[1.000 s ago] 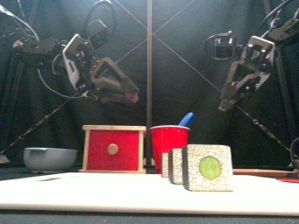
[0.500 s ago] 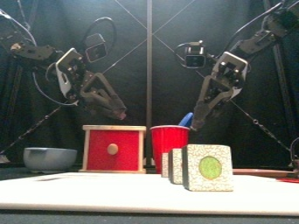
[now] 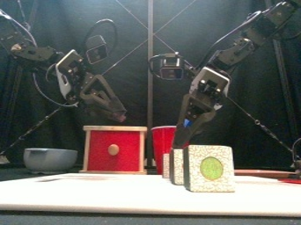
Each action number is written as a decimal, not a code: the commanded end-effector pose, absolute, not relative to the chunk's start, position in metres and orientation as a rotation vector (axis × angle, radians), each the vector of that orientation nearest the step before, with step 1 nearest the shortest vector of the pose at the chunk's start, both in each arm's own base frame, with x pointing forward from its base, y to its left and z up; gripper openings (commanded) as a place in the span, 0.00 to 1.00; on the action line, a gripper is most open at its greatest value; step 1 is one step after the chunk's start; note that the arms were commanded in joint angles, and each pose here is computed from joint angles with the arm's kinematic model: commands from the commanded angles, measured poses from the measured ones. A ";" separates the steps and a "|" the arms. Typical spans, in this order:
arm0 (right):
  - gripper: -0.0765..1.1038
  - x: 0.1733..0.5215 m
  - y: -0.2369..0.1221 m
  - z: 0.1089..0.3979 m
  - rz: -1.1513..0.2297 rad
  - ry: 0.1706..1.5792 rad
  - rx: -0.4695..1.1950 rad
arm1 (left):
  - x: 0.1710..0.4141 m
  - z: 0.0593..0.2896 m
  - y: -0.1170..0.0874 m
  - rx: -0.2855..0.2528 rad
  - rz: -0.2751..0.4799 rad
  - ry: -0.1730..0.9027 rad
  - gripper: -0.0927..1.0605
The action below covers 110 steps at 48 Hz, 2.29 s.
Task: Place sushi on board then cut the sushi with the knife then place the pieces on the plate
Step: Place the 4 sushi pieces on the plate
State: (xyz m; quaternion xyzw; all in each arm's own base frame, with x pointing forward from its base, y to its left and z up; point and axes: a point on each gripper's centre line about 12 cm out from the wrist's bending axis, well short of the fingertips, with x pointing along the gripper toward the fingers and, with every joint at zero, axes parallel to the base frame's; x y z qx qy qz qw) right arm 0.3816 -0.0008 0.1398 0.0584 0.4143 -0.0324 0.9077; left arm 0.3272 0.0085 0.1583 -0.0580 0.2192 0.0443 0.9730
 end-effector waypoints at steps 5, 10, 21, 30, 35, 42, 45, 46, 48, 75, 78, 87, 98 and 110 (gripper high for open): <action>0.84 0.397 -0.001 0.141 -0.066 0.838 0.121 | 0.330 0.163 0.011 -0.114 0.093 0.425 0.70; 0.84 0.401 -0.001 0.133 -0.067 0.855 0.120 | 0.331 0.162 0.011 -0.114 0.093 0.427 0.70; 0.73 0.404 -0.002 0.126 -0.075 0.867 0.131 | 0.330 0.161 0.011 -0.111 0.092 0.430 0.70; 0.55 0.398 -0.003 0.128 -0.084 0.877 0.153 | 0.330 0.160 0.011 -0.114 0.095 0.436 0.70; 0.54 0.387 -0.004 0.140 -0.098 0.881 0.182 | 0.329 0.158 0.010 -0.116 0.094 0.447 0.70; 0.54 0.362 -0.013 0.164 -0.131 0.893 0.225 | 0.328 0.157 0.010 -0.114 0.092 0.456 0.70; 0.54 0.349 -0.019 0.174 -0.151 0.891 0.244 | 0.328 0.157 0.010 -0.112 0.092 0.456 0.70; 0.54 0.345 -0.021 0.177 -0.158 0.892 0.249 | 0.329 0.158 0.011 -0.113 0.093 0.454 0.70; 0.54 0.337 -0.027 0.182 -0.178 0.898 0.261 | 0.328 0.157 0.011 -0.113 0.093 0.456 0.70; 0.54 0.290 -0.128 0.184 -0.482 0.909 0.383 | 0.329 0.158 0.015 -0.117 0.107 0.452 0.70; 0.54 0.290 -0.136 0.179 -0.504 0.903 0.388 | 0.329 0.158 0.017 -0.119 0.113 0.450 0.70; 0.58 0.291 -0.152 0.158 -0.542 0.897 0.416 | 0.329 0.158 0.018 -0.119 0.114 0.450 0.70; 0.70 0.288 -0.159 0.132 -0.563 0.968 0.435 | 0.328 0.158 0.018 -0.119 0.116 0.453 0.70; 0.75 0.286 -0.165 0.138 -0.573 0.958 0.418 | 0.328 0.158 0.018 -0.119 0.116 0.453 0.70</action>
